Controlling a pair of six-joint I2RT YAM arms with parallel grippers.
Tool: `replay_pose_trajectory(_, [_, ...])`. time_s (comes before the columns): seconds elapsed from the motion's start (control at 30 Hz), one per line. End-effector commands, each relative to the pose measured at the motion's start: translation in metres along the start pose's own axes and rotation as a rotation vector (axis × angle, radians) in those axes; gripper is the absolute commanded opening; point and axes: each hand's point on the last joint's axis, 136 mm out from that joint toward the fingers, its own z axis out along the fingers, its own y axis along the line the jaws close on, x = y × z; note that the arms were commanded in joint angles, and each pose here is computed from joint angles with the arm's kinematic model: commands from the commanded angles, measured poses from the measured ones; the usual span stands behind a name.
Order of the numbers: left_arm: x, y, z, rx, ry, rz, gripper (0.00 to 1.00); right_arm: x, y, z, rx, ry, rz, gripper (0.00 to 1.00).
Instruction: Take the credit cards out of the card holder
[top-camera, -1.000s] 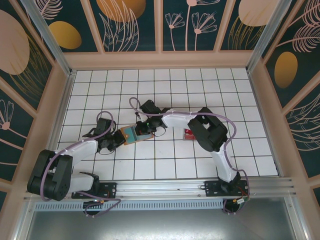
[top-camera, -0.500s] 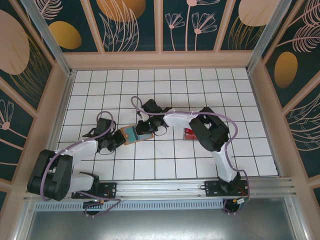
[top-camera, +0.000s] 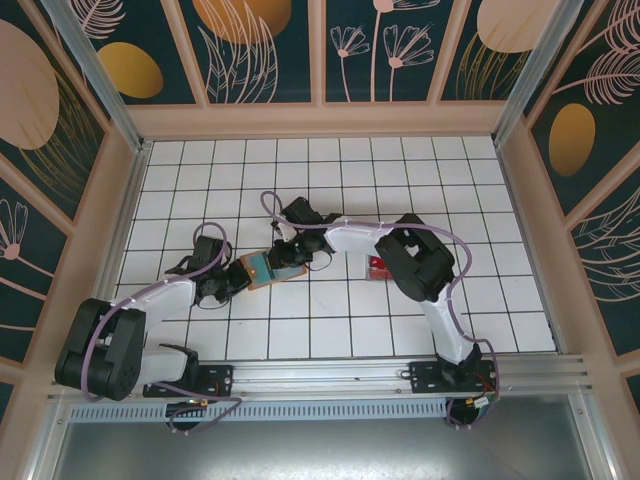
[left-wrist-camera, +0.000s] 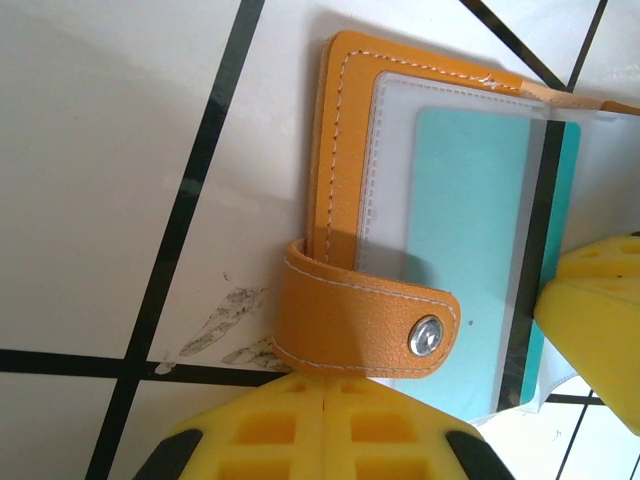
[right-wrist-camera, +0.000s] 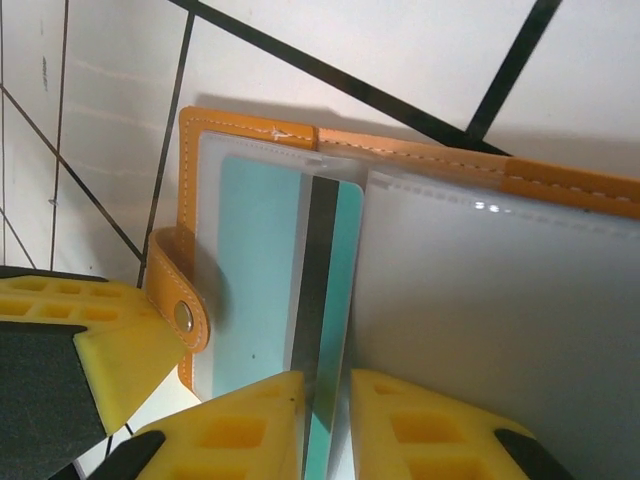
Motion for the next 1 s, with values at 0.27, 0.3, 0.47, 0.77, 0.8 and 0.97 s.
replay_pose_trajectory(0.27, [0.003, 0.014, 0.002, -0.059, 0.005, -0.002, 0.0, -0.002, -0.017, -0.013, 0.035, -0.025, 0.027, 0.0])
replay_pose_trajectory(0.3, [0.003, 0.014, 0.002, -0.059, 0.004, -0.002, 0.0, -0.003, -0.02, -0.017, 0.04, -0.031, 0.028, 0.0])
replay_pose_trajectory(0.47, [0.003, 0.014, 0.003, -0.057, 0.009, 0.0, 0.0, -0.004, -0.036, -0.032, 0.066, -0.044, 0.041, 0.0])
replay_pose_trajectory(0.77, [0.002, 0.008, 0.001, -0.035, 0.007, 0.007, 0.0, -0.008, -0.045, -0.066, 0.095, -0.098, 0.032, 0.0])
replay_pose_trajectory(0.8, [0.001, 0.007, 0.001, -0.033, 0.005, 0.007, 0.0, -0.009, -0.044, -0.069, 0.094, -0.103, 0.029, 0.0])
replay_pose_trajectory(0.97, [-0.002, 0.0, -0.001, -0.014, -0.001, 0.016, 0.0, -0.012, -0.037, -0.073, 0.081, -0.11, 0.021, 0.0])
